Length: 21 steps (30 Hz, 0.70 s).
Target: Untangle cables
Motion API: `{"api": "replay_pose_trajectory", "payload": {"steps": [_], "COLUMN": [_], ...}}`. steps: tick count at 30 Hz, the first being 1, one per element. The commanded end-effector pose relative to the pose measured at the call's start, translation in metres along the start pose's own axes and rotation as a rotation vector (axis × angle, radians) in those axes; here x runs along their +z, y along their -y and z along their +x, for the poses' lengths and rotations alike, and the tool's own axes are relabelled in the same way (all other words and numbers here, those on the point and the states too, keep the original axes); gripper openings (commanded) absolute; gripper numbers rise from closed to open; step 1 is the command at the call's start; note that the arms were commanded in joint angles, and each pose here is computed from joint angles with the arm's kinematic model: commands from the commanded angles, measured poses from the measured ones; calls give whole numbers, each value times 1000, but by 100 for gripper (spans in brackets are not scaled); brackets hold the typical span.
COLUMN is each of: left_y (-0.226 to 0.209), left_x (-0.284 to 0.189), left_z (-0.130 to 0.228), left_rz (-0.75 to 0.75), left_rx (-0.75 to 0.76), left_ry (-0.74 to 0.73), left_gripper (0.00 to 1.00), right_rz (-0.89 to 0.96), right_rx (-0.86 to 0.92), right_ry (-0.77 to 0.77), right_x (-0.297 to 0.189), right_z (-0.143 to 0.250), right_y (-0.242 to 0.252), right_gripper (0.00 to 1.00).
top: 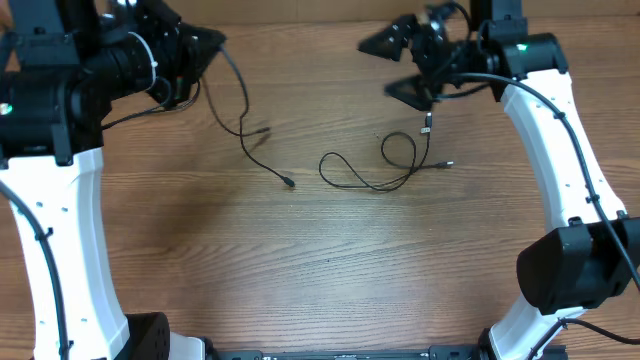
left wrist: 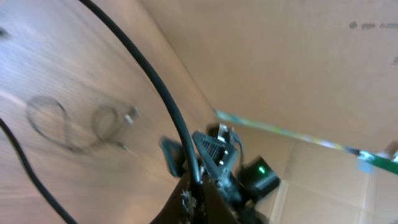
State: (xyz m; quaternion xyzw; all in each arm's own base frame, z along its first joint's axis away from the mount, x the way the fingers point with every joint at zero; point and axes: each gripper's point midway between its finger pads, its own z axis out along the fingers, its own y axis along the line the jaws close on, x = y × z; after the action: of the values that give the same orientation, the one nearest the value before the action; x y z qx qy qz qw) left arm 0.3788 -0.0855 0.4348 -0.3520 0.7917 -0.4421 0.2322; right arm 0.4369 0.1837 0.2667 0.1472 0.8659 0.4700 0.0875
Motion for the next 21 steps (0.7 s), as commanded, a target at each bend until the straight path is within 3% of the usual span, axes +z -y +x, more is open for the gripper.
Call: {"api": "replay_pose_trajectory", "payload": {"steps": [1, 6, 13, 21], "left_y": [-4, -26, -82, -154], "left_x": [-20, -24, -58, -102], "left_z": [-16, -22, -63, -112], "left_rz": [-69, -161, -393, -584], "left_rx": [171, 51, -148, -342], "left_ry": [159, 209, 471, 613], "left_gripper": [4, 4, 4, 4], "right_rz": [186, 251, 405, 607], "right_rx": [-78, -50, -31, -13], "right_ry": [157, 164, 250, 359], "right_x": [-18, -21, -32, -54], "right_z": [-17, -15, -26, -39], "right_y": [21, 34, 61, 92], "right_gripper": [100, 100, 100, 100]}}
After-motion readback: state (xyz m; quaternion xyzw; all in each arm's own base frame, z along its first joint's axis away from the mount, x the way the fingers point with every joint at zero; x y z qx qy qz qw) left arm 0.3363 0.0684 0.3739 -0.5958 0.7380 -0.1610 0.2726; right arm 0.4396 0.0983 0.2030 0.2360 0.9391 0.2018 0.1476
